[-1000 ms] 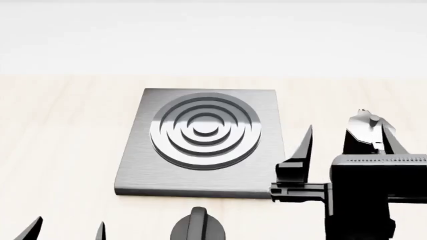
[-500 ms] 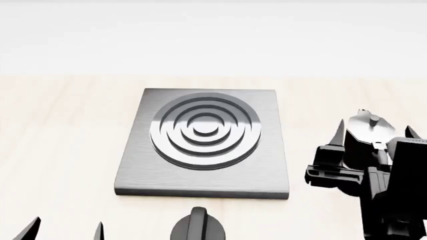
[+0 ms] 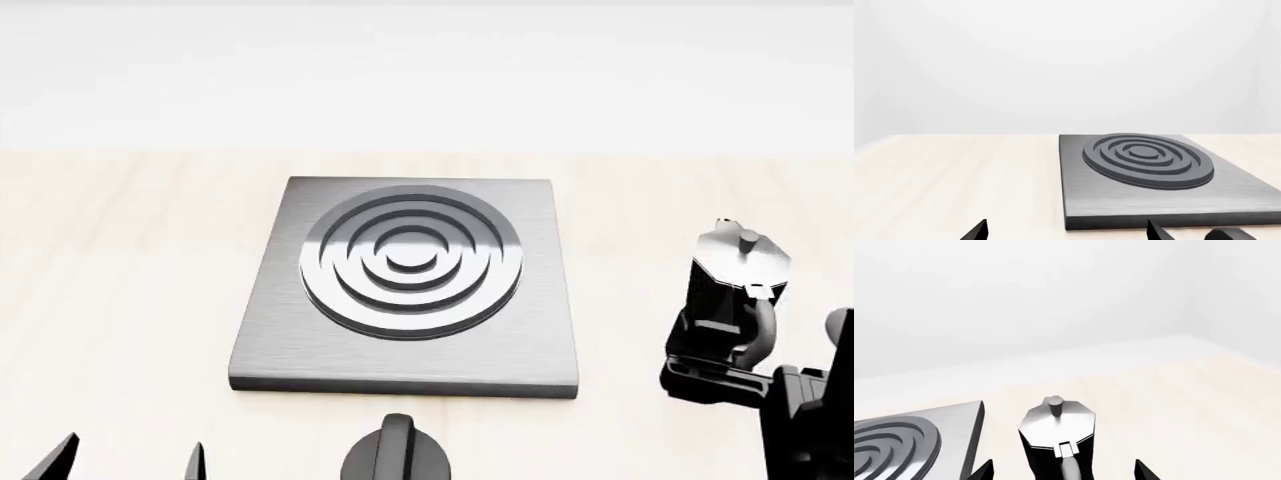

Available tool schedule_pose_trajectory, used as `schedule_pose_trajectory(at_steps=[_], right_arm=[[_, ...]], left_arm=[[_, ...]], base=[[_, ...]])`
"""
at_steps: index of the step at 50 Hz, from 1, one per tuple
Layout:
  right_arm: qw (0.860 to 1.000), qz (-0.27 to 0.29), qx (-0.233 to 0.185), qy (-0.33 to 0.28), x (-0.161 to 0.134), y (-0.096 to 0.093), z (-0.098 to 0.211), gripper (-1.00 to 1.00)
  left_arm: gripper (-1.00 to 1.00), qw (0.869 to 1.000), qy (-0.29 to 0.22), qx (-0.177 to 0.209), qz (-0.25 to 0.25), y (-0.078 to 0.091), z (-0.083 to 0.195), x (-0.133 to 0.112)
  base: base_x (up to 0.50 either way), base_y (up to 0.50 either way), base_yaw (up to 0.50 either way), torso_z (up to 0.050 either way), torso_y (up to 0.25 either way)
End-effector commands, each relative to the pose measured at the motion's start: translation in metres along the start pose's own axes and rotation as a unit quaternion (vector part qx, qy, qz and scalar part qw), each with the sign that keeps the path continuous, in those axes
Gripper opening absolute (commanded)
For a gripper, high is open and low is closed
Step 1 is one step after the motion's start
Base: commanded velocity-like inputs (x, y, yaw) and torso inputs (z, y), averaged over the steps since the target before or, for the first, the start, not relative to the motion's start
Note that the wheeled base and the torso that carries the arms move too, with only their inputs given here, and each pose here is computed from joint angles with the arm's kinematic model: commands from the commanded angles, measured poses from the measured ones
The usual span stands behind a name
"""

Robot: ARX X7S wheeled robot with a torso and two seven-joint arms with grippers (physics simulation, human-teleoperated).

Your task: Put the moka pot on the stove.

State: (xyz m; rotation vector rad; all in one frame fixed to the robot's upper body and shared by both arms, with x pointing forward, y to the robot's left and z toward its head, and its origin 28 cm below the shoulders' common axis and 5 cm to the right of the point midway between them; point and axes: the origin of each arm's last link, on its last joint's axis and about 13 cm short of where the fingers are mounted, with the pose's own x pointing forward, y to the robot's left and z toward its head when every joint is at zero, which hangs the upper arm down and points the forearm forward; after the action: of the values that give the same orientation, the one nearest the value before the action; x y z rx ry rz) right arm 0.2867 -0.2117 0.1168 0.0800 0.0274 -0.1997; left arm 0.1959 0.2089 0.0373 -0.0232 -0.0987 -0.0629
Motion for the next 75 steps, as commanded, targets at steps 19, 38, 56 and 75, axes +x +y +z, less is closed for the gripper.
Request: schedule_pose_trajectory(at_steps=[19, 38, 56, 75], right_arm=[[0.999, 0.006, 0.016, 0.036, 0.015, -0.002, -0.02, 1.0], [0.999, 0.003, 0.017, 0.045, 0.023, -0.007, -0.026, 1.0], [0.998, 0.01, 0.011, 0.061, 0.034, -0.003, -0.031, 1.0], [0.998, 0.001, 0.006, 0.069, 0.041, -0.007, -0.029, 1.0]], left_arm=[[1.0, 1.0, -0.005, -0.004, 0.001, 0.001, 0.001, 0.0], [1.0, 1.0, -0.006, -0.003, 0.001, 0.001, 0.0, -0.002], [1.0, 1.0, -0.006, -0.002, 0.002, 0.001, 0.0, -0.002], [1.0, 1.0, -0.006, -0.002, 0.003, 0.001, 0.001, -0.003]], base=[[0.0, 0.0, 0.0, 0.0, 0.0], [0.0, 0.0, 0.0, 0.0, 0.0], [0.0, 0.0, 0.0, 0.0, 0.0], [0.0, 0.0, 0.0, 0.0, 0.0]])
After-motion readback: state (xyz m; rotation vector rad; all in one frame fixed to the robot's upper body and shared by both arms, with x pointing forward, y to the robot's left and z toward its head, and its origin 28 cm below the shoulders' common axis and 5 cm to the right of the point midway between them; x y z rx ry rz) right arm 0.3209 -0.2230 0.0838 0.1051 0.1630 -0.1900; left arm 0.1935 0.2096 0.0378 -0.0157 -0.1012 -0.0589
